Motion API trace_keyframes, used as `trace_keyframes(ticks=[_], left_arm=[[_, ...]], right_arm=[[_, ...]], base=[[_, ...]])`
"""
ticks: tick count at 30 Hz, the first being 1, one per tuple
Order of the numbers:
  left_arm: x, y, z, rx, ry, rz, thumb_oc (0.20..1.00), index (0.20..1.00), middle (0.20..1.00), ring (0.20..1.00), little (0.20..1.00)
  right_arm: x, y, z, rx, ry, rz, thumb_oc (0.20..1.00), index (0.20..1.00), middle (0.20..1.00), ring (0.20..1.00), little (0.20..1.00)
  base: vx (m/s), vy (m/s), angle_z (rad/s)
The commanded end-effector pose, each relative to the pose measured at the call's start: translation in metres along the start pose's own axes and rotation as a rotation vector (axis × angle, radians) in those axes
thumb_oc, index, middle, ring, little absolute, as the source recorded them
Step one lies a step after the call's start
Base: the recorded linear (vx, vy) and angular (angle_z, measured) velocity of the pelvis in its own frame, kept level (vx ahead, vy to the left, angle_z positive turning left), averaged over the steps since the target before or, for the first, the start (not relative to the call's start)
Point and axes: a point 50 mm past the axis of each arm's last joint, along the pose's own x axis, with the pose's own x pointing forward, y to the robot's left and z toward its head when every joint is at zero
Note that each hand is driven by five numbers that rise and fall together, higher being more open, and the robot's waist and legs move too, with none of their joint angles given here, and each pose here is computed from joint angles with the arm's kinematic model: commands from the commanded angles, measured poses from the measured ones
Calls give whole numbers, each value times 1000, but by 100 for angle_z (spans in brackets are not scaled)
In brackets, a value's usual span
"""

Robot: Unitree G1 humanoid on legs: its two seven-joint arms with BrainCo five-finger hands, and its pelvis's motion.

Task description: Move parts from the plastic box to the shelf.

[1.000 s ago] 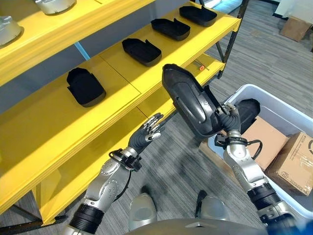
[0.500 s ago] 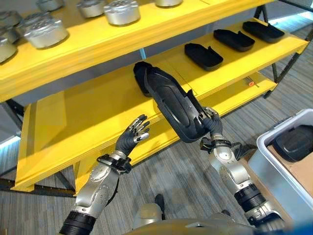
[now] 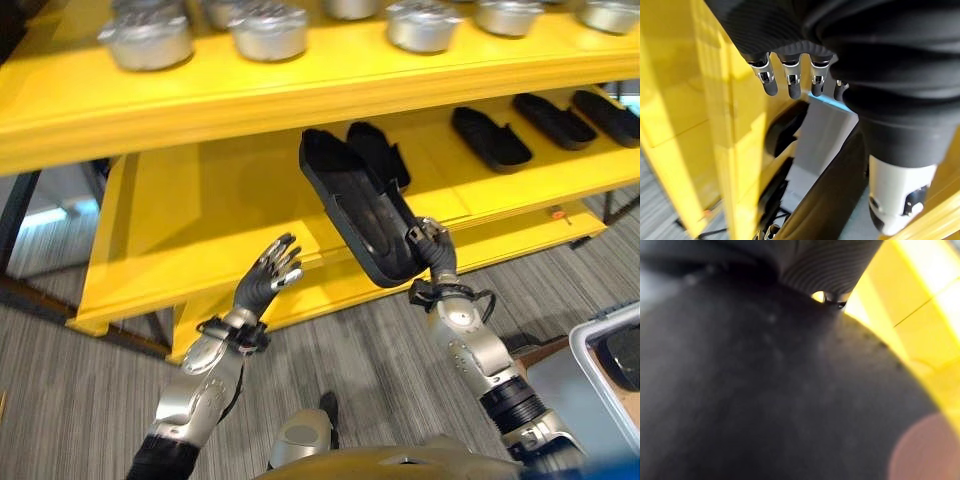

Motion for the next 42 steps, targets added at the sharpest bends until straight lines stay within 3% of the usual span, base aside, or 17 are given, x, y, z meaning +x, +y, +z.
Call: trace_keyframes(ticks=[1,4,19,29,33,42], left_arm=[[0,-12,18,-12,-117,-54,1000,1000,1000,1000,1000],[12,-26,15,-21,-108,-171,1000,1000,1000,1000,1000],[31,-51,12,-71,-74,-290,1000,1000,1000,1000,1000],[41,-51,11,-61,-76,-232,1000,1000,1000,1000,1000],[36,-48,-1,1,26,-249,1000,1000,1000,1000,1000],[13,-29,1,91,46,-198,1000,1000,1000,1000,1000]], right_arm=[[13,0,32,42,-137,17,200,200,200,200,200],[12,-9,32,38,-162,-33,200,200,200,200,200],[19,-5,40,-7,-196,-32,200,200,200,200,200],[31,-18,52,-45,-201,-83,200,200,200,200,200],[20,-37,41,-27,-174,-162,200,200,200,200,200],[14,-42,35,32,-167,-251,200,200,200,200,200]], base=[[167,-39,-36],[178,-167,52],[112,-85,64],[116,397,-9],[187,395,5],[61,228,7]])
